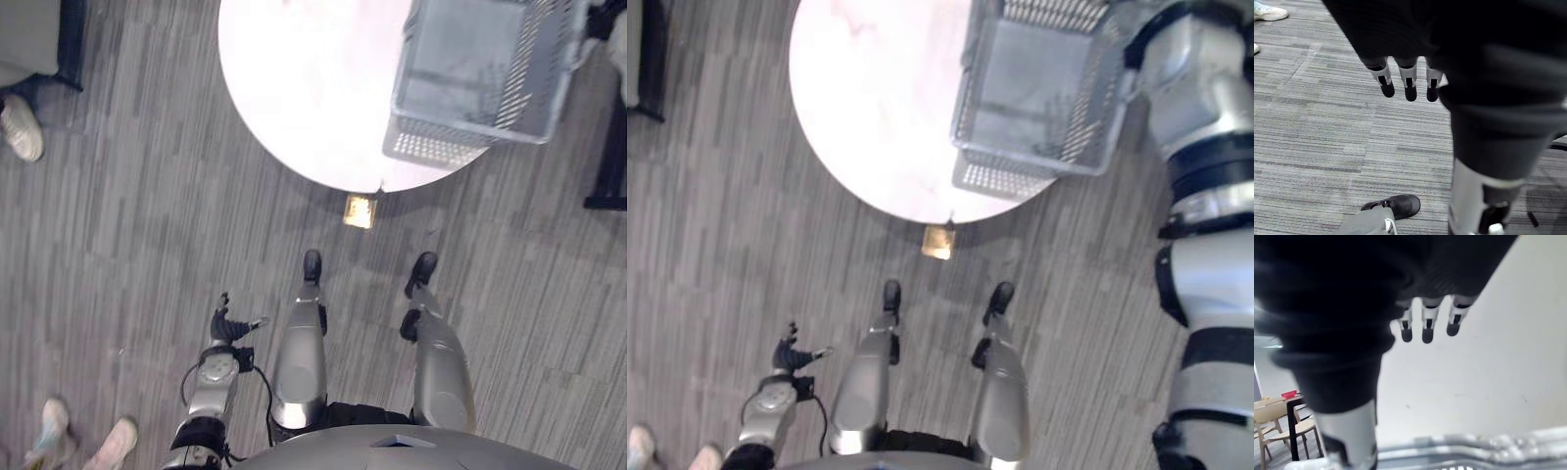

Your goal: Pick vegetable in the basket

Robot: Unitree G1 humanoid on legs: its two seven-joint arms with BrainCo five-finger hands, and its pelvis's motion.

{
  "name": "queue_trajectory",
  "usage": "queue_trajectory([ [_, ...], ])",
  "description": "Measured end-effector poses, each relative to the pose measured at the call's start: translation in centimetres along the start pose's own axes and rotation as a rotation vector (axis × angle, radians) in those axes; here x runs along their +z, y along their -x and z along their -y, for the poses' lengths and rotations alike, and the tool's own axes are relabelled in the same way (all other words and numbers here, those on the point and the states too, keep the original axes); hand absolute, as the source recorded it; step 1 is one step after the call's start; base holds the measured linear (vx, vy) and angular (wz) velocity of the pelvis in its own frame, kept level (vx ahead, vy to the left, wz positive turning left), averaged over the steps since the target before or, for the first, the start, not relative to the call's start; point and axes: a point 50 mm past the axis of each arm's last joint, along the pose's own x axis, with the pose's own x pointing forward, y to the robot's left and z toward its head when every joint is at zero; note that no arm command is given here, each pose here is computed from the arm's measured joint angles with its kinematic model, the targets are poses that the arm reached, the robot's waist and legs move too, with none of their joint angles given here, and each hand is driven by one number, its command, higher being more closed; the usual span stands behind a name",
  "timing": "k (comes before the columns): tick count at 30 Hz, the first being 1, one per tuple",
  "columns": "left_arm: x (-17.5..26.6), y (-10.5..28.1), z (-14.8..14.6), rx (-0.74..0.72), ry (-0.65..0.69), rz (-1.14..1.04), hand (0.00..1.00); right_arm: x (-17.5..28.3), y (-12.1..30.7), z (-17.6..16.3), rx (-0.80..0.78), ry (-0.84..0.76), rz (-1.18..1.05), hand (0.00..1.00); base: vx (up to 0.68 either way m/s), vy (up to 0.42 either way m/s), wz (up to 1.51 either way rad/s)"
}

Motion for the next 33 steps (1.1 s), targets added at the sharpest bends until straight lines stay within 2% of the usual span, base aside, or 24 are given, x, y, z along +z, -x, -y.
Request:
queue_trajectory([
  [2, 1.1, -0.4, 0.6, -0.015, -0.002, 0.032, 0.0, -1.8, 0.2, 0.2, 0.001, 0.055, -0.06, 1.0, -0.07, 0.004, 0.34],
  [5, 1.6, -0.6, 1.1, -0.023, 0.044, 0.034, 0.0, -2.4, -0.7, 3.2, -0.09, 0.06, -0.089, 1.0, -0.07, -0.017, 0.26],
  [10, 1.8, -0.1, 3.0, -0.058, 0.123, 0.03, 0.0, -3.4, -0.4, 3.1, -0.047, 0.089, -0.121, 1.0, -0.04, -0.05, 0.22],
  [13, 1.6, 0.2, 3.6, -0.067, 0.136, 0.018, 0.0, -3.4, 0.3, 1.3, 0.024, 0.086, -0.111, 1.0, -0.01, -0.097, -0.1],
  [17, 0.8, 0.4, 3.3, -0.065, 0.122, -0.002, 0.0, -4.5, 3.0, -3.6, 0.169, 0.015, -0.144, 1.0, 0.03, -0.072, -0.11],
  [19, 0.3, 0.6, 2.9, -0.068, 0.102, -0.012, 0.0, -6.7, 6.2, -6.8, 0.262, -0.041, -0.233, 1.0, 0.05, -0.021, -0.11],
  [25, -1.3, 1.3, 1.0, -0.06, 0.038, -0.045, 0.0, -11.1, 16.1, -11.5, 0.335, -0.26, -0.469, 1.0, 0.07, 0.011, -0.28],
  [26, -1.7, 1.4, 0.7, -0.06, 0.024, -0.058, 0.0, -13.0, 19.6, -11.7, 0.312, -0.333, -0.58, 1.0, 0.14, 0.018, -0.29],
  [27, -1.8, 1.4, 0.6, -0.064, 0.015, -0.062, 0.0, -13.8, 21.2, -11.5, 0.293, -0.361, -0.628, 1.0, 0.18, 0.025, -0.24],
  [29, -2.4, 1.6, 0.3, -0.09, -0.025, -0.079, 0.0, -16.5, 27.2, -10.3, 0.214, -0.425, -0.812, 1.0, 0.17, 0.035, -0.41],
  [33, -3.4, 1.9, -0.9, -0.1, -0.09, -0.109, 0.0, -18.1, 33.0, -8.7, 0.069, -0.469, -0.993, 1.0, 0.13, 0.049, -1.15],
])
